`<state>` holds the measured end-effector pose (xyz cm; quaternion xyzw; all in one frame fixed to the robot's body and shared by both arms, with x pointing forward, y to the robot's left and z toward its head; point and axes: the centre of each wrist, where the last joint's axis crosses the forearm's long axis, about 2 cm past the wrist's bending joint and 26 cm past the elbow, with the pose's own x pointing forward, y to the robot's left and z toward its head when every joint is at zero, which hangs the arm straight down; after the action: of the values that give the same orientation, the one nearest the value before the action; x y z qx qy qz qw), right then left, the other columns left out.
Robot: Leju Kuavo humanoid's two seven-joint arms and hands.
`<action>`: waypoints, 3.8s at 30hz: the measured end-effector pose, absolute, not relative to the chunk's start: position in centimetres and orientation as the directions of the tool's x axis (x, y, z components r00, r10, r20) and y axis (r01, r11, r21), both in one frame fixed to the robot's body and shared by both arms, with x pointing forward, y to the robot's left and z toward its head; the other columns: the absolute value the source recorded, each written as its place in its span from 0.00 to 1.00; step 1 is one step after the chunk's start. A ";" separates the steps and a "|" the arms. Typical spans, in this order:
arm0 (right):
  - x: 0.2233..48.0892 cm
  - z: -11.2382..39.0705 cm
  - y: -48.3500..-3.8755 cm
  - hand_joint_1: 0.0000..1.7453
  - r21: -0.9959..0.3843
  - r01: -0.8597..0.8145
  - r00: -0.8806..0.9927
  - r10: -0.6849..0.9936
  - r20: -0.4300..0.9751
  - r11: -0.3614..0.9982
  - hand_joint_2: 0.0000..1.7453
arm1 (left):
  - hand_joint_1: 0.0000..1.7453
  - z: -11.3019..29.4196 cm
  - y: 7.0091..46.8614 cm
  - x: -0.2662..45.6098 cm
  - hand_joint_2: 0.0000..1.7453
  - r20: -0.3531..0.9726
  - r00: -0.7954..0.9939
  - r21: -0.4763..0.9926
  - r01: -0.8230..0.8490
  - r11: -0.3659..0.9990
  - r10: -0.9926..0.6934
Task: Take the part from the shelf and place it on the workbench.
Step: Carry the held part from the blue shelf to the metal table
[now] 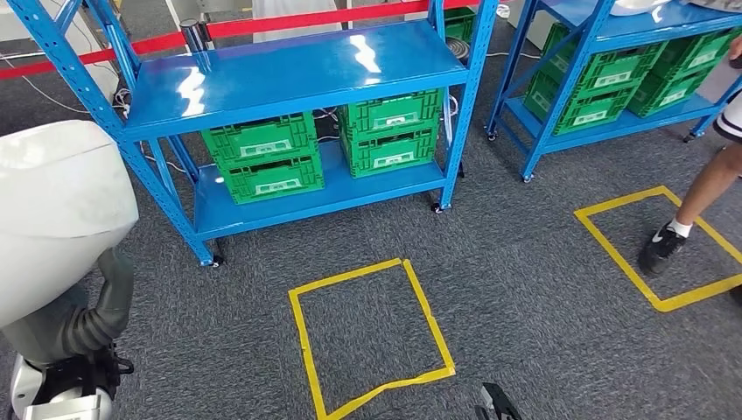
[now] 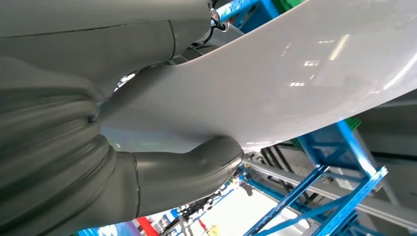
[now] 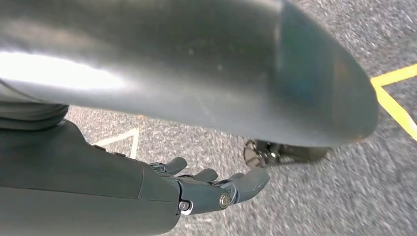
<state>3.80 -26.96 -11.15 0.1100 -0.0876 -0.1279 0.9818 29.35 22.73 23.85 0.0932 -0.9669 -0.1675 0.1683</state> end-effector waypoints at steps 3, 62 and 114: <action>3.7 -11.2 -26.9 0.00 0.241 0.237 0.950 -0.277 0.146 0.941 0.00 | 1.00 23.9 22.7 29.4 1.00 0.294 -0.926 0.354 -0.125 0.927 -0.237; 3.3 -11.2 -26.3 0.00 0.250 0.250 0.945 -0.293 0.148 0.935 0.00 | 1.00 23.1 24.3 30.0 1.00 0.320 -0.910 0.380 -0.133 0.915 -0.265; 2.9 -11.2 -26.7 0.00 0.255 0.128 0.968 -0.176 0.179 0.959 0.00 | 1.00 21.3 25.5 26.1 1.00 0.363 -0.868 0.403 -0.181 0.897 -0.339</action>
<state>2.93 -26.71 -11.21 0.1215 -0.1002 -0.0771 0.9845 26.08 25.50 21.27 0.1369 -0.9493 -0.1810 0.2173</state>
